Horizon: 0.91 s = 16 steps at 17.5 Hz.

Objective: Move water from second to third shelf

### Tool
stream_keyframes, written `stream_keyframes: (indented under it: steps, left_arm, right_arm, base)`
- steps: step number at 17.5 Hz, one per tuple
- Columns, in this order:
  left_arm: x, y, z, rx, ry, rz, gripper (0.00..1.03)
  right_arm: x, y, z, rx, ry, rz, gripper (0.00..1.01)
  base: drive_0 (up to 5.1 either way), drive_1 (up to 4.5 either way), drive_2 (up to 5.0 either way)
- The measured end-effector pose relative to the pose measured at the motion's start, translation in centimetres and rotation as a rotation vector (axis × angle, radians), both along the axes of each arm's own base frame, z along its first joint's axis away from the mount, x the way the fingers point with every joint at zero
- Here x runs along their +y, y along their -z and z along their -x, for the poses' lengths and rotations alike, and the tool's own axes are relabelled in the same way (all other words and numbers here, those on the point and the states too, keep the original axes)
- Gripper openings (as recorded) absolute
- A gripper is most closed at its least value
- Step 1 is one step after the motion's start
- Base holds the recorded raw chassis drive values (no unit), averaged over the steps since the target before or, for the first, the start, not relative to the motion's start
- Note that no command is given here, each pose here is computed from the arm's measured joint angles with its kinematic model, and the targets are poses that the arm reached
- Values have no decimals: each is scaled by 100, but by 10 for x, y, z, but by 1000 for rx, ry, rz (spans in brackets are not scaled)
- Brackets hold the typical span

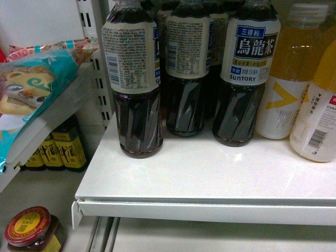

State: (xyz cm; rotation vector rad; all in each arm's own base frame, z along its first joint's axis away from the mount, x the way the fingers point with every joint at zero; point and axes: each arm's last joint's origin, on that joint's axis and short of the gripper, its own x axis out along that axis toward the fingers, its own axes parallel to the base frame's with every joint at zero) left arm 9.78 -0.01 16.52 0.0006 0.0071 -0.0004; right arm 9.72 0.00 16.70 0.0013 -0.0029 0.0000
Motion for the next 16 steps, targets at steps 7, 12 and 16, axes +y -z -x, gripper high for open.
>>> stream_keyframes:
  steps: [7,12,16]
  left_arm:
    - [0,0,0,-1,0,0,98]
    - [0,0,0,-1,0,0,98]
    - [0,0,0,-1,0,0,98]
  right_arm:
    - [0,0,0,0,0,0,98]
    - [0,0,0,-1,0,0,98]
    - [0,0,0,0,0,0,98]
  base:
    - [0,0,0]
    - [0,0,0]
    - [0,0,0]
